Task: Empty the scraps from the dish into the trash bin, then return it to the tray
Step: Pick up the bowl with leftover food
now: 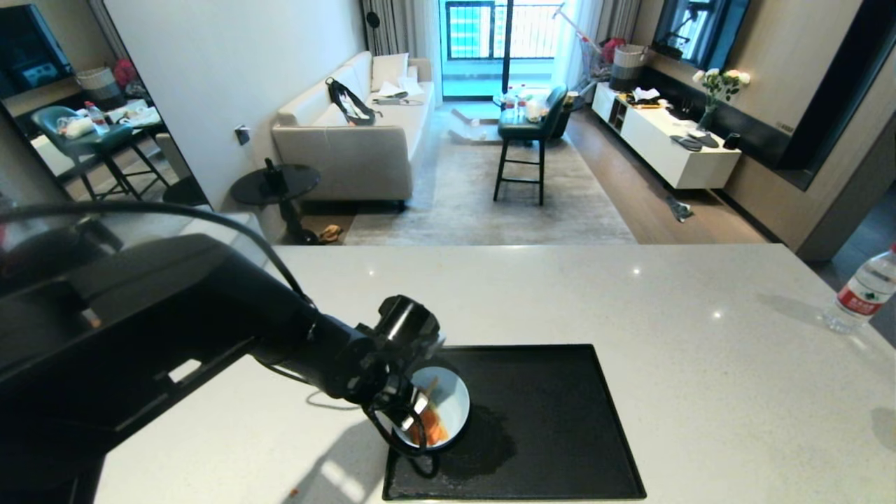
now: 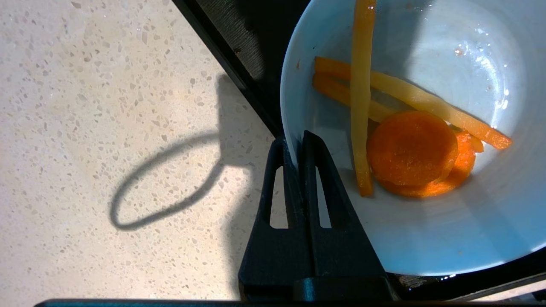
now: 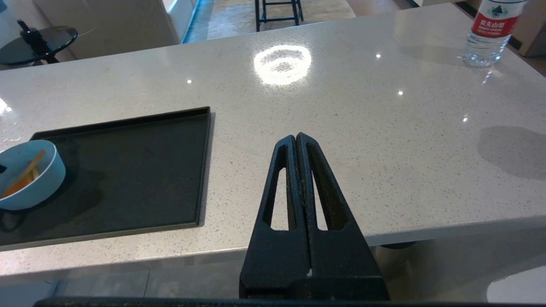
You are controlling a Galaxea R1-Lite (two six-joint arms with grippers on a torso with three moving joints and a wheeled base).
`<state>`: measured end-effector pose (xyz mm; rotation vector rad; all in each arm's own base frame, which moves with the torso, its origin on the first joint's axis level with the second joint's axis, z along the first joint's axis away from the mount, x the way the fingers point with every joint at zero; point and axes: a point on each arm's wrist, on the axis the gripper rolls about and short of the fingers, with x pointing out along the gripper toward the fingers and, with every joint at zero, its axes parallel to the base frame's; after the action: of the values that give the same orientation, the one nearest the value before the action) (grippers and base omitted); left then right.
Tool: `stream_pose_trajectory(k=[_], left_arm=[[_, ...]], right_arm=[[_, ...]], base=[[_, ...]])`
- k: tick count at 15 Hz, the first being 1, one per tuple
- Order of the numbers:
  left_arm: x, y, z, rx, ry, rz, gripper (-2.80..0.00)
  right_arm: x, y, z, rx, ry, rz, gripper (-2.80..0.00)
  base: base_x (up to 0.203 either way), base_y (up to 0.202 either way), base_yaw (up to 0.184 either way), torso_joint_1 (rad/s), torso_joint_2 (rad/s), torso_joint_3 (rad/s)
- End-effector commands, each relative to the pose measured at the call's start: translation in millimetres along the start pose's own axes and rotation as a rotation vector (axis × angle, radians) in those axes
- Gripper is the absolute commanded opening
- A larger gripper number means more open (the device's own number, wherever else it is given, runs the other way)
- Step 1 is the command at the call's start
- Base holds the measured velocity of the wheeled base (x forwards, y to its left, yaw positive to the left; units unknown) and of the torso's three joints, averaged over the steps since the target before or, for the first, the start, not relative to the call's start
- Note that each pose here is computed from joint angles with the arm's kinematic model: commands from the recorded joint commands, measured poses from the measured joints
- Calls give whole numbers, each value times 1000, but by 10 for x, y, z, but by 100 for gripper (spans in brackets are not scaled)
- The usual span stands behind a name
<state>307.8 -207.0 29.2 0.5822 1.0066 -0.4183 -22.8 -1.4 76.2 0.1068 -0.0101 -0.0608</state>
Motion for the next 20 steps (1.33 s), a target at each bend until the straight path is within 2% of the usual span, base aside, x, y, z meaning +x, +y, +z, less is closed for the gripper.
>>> stream_pose_trajectory(k=[1, 6, 9, 14, 17, 20], left_arm=[[-15, 10, 9, -1, -4, 2, -280], [-132, 119, 141, -34, -45, 16, -280], [-323, 255, 270, -54, -24, 21, -280], [-627, 586, 434, -104, 22, 40, -280], [-809, 887, 394, -199, 31, 69, -280], [-1064, 1280, 195, -337, 47, 118, -280]], right_arm=[[0, 0, 0, 1, -1, 1, -280], [0, 0, 0, 0, -1, 1, -280], [0, 0, 0, -1, -1, 0, -280], [0, 0, 0, 0, -1, 0, -280], [0, 0, 1, 0, 0, 0, -280], [0, 0, 0, 0, -1, 1, -280]], base=[[0, 0, 0, 0, 0, 0], [0, 0, 0, 0, 0, 0], [0, 0, 0, 0, 0, 0], [0, 0, 0, 0, 0, 0], [0, 0, 0, 0, 0, 0], [0, 0, 0, 0, 0, 0]])
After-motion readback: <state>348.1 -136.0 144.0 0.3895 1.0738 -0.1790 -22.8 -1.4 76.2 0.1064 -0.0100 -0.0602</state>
